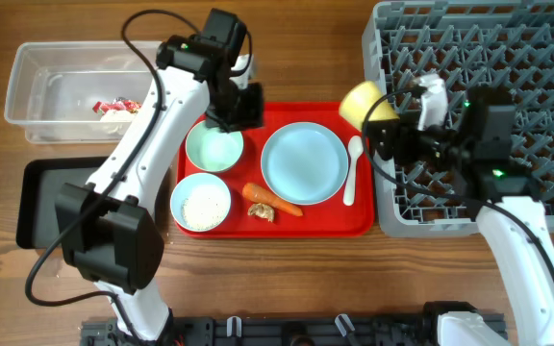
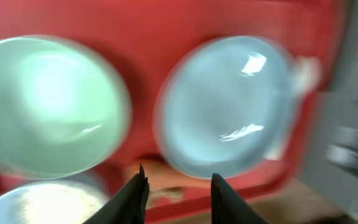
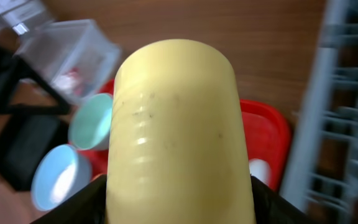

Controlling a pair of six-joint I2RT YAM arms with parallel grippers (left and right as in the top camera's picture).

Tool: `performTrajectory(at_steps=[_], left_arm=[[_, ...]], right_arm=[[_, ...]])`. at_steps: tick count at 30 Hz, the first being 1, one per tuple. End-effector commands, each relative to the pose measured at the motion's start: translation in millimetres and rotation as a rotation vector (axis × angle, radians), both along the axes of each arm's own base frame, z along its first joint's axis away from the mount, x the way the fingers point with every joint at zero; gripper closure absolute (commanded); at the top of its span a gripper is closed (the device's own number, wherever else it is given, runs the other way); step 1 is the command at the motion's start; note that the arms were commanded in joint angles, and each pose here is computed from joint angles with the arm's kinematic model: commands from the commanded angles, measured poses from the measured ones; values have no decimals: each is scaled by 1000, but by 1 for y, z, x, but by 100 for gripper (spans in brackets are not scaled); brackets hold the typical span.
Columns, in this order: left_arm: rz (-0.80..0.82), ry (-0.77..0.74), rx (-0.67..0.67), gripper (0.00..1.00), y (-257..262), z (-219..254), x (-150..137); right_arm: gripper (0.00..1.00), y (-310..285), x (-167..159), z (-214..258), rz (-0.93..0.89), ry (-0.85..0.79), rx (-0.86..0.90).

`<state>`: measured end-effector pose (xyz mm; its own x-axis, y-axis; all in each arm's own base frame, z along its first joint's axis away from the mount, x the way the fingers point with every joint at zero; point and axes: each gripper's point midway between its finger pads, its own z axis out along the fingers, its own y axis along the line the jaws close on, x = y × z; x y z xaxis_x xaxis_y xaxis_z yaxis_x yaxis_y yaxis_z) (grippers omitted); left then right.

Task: Sort waste into correct bins and load items into the dishwasher rack
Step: 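Place the yellow cup into the dish rack with the right gripper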

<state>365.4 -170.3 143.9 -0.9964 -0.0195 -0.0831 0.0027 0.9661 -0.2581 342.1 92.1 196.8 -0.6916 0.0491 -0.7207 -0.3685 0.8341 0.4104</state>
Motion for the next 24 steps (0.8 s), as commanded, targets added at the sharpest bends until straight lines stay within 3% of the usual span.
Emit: performTrajectory(at_steps=[1, 3, 8, 16, 24], left_arm=[[74, -29, 302, 71, 68, -5, 7], [94, -22, 372, 78, 86, -4, 5], [159, -15, 432, 76, 110, -2, 6], [270, -8, 425, 73, 133, 1, 8], [272, -12, 423, 73, 133, 1, 9]], right_arm=[[48, -66, 6, 40, -279, -19, -172], [48, -95, 0, 44, -404, 36, -214], [48, -158, -18, 50, -620, 142, -271], [48, -252, -56, 10, -935, 366, -298], [44, -279, -57, -43, -984, 550, -262]])
